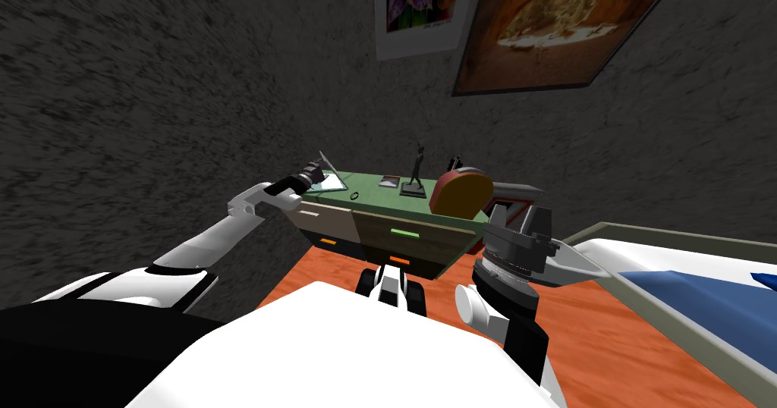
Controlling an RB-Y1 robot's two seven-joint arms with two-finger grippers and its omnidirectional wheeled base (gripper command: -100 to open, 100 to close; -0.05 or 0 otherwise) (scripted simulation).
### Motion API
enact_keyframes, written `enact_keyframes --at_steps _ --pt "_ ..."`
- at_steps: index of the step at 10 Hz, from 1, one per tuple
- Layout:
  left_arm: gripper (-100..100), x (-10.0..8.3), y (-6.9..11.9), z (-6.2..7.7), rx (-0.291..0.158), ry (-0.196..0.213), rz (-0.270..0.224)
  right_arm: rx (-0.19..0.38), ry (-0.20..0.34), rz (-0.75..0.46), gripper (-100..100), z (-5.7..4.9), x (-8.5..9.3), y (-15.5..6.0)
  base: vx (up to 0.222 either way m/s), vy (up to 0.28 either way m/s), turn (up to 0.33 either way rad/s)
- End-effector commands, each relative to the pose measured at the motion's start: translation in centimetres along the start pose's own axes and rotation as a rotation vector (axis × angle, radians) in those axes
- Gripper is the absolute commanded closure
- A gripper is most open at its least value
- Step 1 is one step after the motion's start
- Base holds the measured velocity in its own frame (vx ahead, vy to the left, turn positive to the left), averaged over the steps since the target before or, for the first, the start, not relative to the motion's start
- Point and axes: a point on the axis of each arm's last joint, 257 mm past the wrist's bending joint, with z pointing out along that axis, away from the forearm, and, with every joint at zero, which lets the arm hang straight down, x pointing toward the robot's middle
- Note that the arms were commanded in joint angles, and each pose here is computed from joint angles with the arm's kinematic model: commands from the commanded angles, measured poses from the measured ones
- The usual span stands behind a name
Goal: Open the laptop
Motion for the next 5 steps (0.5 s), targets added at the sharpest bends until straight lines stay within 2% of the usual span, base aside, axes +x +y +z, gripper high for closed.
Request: enact_keyframes --at_steps 1,2,5 --pt "100 0.45 0.72 0.31 -0.003 0.002 -0.004 0.000 0.000 0.000 0 0.00 0.00 0.00 -0.039 -0.003 0.036" --pt "100 0.42 0.49 0.51 0.030 -0.001 -0.032 0.000 0.000 0.000 0 0.00 0.00 0.00 -0.046 0.011 0.033" --pt "100 0.28 0.86 0.65 0.062 -0.009 -0.078 0.000 0.000 0.000 0 0.00 0.00 0.00 -0.035 0.019 -0.001"
